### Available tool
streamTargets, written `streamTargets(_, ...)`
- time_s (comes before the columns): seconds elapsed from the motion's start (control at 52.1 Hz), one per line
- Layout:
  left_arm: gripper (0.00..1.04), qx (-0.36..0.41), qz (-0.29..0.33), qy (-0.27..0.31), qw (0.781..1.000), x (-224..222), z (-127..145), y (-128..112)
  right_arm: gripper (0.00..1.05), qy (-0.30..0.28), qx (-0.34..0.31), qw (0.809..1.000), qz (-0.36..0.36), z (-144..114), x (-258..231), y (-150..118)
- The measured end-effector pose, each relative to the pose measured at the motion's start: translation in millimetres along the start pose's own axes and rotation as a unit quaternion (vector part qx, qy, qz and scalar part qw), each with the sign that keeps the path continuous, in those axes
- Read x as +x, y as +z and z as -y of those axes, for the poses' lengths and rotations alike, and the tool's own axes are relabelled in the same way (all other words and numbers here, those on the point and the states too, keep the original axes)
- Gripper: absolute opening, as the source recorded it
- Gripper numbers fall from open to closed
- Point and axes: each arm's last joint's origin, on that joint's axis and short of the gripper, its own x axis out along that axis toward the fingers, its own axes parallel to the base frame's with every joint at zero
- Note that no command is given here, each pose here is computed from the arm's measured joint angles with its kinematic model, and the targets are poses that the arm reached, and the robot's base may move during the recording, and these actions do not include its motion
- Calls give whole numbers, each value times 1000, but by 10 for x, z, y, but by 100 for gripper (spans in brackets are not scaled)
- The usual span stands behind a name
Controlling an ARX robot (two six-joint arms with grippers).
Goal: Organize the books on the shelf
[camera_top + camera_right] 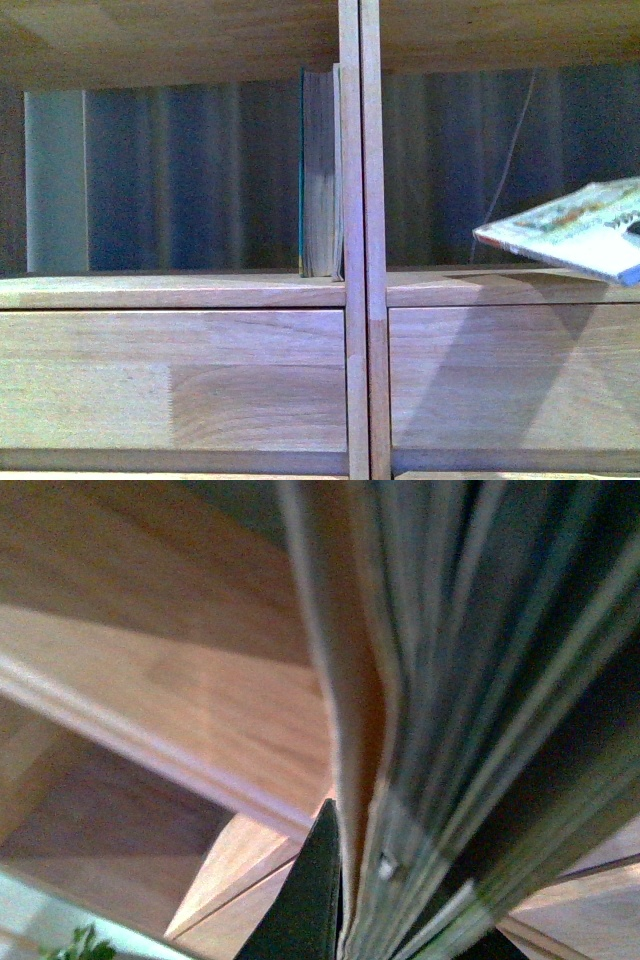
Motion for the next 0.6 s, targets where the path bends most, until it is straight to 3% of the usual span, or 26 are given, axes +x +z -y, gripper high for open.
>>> streamTargets(0.096,97,-20,13,-72,997,31,-190,167,7,45,-32,998,-11,-164,-158,59)
streamTargets(0.173,97,-19,37,-98,994,51,-351,343,7,74,-61,995,-6,-300,-286,131)
streamTargets(0.442,97,-38,104,-30,993,352,-974,924,7,144,-150,978,8,-661,-657,283)
streamTargets(0.595,97,-98,98,-97,986,741,-1040,1204,7,172,-178,969,5,-810,-644,246)
